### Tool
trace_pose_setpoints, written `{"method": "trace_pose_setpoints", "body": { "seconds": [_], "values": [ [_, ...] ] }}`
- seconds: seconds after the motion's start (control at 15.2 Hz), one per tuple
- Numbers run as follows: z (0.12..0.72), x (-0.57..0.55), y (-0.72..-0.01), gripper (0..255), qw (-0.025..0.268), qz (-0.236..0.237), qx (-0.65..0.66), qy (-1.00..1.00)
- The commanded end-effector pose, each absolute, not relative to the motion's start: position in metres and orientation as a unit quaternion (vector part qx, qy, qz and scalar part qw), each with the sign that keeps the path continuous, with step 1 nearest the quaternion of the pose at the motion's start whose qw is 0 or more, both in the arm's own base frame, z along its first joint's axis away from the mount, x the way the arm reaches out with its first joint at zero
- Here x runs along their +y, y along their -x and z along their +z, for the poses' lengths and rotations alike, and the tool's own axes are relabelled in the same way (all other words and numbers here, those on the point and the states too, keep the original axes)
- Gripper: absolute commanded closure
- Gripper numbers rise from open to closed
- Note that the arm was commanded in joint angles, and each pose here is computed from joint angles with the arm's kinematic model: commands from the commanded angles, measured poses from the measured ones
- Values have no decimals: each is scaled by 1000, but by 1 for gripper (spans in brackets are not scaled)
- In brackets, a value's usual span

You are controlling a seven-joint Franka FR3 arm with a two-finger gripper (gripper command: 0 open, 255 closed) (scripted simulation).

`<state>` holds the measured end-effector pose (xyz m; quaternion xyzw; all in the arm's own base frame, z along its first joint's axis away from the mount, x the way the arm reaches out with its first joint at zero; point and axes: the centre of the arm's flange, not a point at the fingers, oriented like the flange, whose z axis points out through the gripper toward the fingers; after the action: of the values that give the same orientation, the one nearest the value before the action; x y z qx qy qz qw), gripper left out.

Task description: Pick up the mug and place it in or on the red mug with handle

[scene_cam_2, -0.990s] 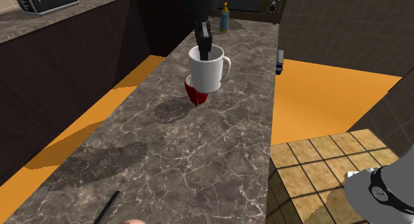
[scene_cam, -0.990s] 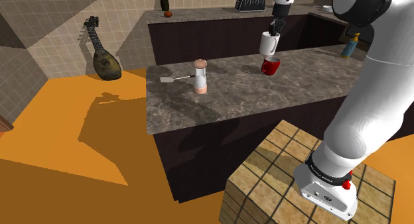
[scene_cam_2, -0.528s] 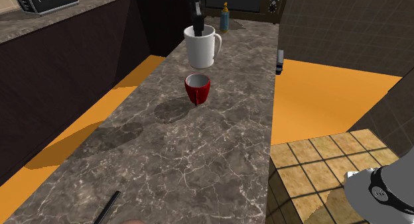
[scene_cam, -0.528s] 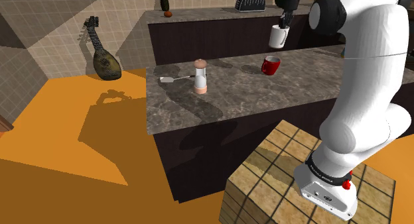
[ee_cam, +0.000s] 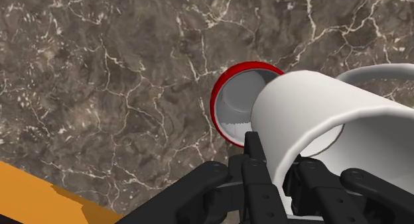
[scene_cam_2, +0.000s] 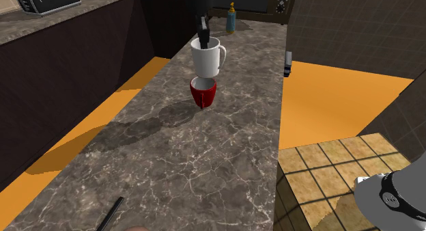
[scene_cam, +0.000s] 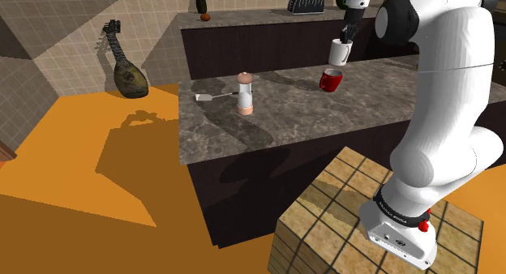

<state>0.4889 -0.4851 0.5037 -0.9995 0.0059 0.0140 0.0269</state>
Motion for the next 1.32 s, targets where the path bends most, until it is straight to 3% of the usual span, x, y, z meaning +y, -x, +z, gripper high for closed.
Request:
{"method": "trace_pose_setpoints", "body": {
  "seconds": [0.0, 0.59, 1.12, 1.19, 1.25],
  "values": [
    [494, -485, -489, 255, 27, 14, 6, 1000],
    [449, -485, -488, 255, 27, 14, 6, 1000],
    [449, -485, -489, 255, 27, 14, 6, 1000],
    [449, -485, -489, 0, 27, 14, 6, 1000],
    [449, -485, -488, 0, 27, 14, 6, 1000]
  ]
}}
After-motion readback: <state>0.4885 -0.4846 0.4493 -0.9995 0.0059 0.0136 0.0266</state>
